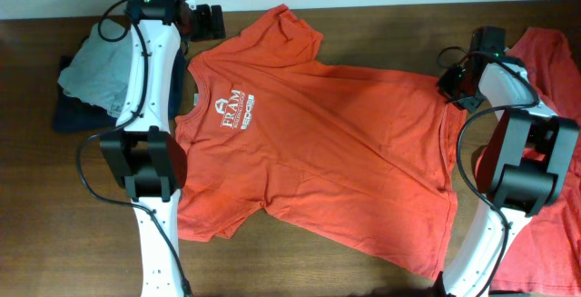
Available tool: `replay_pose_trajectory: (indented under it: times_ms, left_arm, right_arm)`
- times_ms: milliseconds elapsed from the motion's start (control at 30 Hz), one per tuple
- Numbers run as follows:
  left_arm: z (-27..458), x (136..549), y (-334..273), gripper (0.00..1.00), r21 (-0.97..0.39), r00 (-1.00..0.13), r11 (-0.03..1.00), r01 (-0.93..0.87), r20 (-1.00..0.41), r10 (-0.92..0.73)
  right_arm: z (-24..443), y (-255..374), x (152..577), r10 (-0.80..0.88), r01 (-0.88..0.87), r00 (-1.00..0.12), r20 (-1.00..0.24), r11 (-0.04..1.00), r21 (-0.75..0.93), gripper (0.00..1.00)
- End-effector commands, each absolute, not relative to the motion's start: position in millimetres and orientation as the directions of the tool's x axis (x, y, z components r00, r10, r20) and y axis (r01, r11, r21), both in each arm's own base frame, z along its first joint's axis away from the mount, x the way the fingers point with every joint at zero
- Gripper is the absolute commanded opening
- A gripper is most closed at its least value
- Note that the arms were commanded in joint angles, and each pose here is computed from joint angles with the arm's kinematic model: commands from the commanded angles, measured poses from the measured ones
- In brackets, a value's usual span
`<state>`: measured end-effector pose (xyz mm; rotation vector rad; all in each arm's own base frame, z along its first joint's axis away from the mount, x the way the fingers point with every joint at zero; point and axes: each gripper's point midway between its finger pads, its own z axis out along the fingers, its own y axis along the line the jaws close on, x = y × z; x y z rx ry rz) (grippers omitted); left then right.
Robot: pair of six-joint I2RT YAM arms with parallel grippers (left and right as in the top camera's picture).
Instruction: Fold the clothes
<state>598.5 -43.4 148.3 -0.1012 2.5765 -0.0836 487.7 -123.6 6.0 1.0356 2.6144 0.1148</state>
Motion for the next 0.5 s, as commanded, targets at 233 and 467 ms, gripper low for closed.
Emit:
replay_pose_trajectory:
  times_ms: [233,467]
  left_arm:
    - [155.0,598.4,-43.8,0.99,-0.084,-0.837,0.995,-0.051,-0.540,-0.088]
    - [155.0,598.4,-43.8,0.99,-0.084,-0.837,0.995,-0.051,-0.540,-0.088]
  right_arm:
    - [8.0,-132.1,489.1,0.685,0.668,-0.668,-0.290,0.724,0.171,0.05]
    - [27.2,-145.0,491.3,0.686,0.669,-0.652,-0.323,0.721,0.180,0.04]
